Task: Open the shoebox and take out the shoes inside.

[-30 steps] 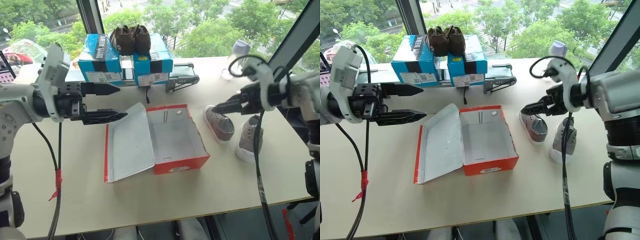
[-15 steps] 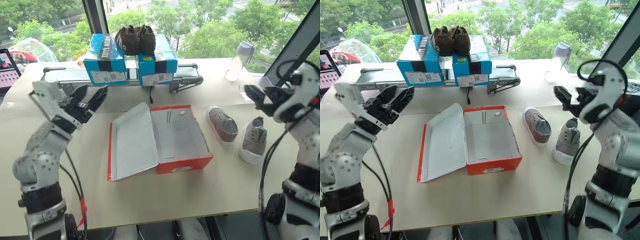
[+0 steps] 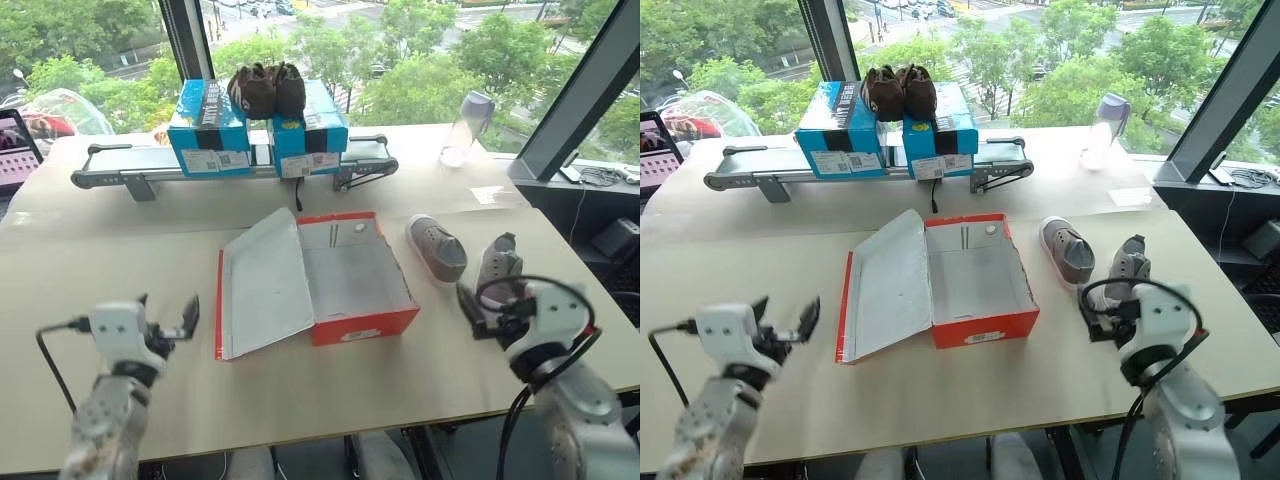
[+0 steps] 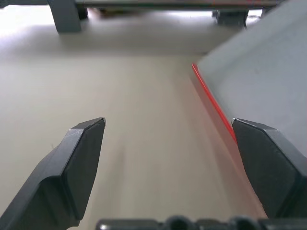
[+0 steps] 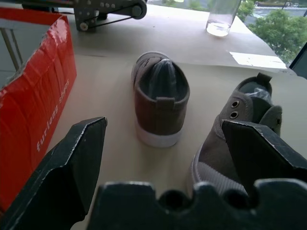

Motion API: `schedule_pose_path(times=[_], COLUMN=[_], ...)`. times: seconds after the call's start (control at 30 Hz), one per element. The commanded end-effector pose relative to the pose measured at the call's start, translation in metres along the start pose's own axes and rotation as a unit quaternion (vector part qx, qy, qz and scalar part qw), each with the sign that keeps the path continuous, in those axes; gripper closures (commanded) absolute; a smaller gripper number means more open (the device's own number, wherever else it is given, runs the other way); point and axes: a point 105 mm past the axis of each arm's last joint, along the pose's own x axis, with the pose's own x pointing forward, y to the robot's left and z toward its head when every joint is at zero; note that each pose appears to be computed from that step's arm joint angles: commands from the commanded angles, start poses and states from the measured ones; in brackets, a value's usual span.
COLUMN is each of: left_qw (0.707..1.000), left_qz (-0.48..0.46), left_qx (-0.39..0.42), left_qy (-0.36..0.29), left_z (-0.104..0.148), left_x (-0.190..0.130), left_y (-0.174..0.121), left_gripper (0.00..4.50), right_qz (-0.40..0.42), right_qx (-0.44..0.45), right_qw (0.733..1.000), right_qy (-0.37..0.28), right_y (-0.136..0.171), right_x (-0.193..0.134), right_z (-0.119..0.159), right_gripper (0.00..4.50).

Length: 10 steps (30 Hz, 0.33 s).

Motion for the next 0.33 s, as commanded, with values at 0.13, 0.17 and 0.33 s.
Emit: schedule_pose_path(times=[0.13,0.17,0.33], left_qw=[0.999,0.999,0.999], left_qz=[0.033,0.037,0.042], left_qx=[0.003,0.000,-0.010], left_qy=[-0.011,-0.008,-0.004], left_z=[-0.006,-0.009,-0.013], left_x=[-0.014,-0.015,-0.018], left_y=[-0.011,-0.011,-0.018], left_gripper=[0.00,0.00,0.00], right_qz=[-0.026,-0.028,-0.033], right_qx=[0.013,0.017,0.028], right_qw=[1.000,0.999,0.999], right_qy=[-0.010,-0.009,-0.007], right_y=[0.007,0.008,0.018], right_x=[0.005,0.005,0.007], right_z=[-0.011,-0.013,-0.017], right_gripper=[0.02,0.02,0.02])
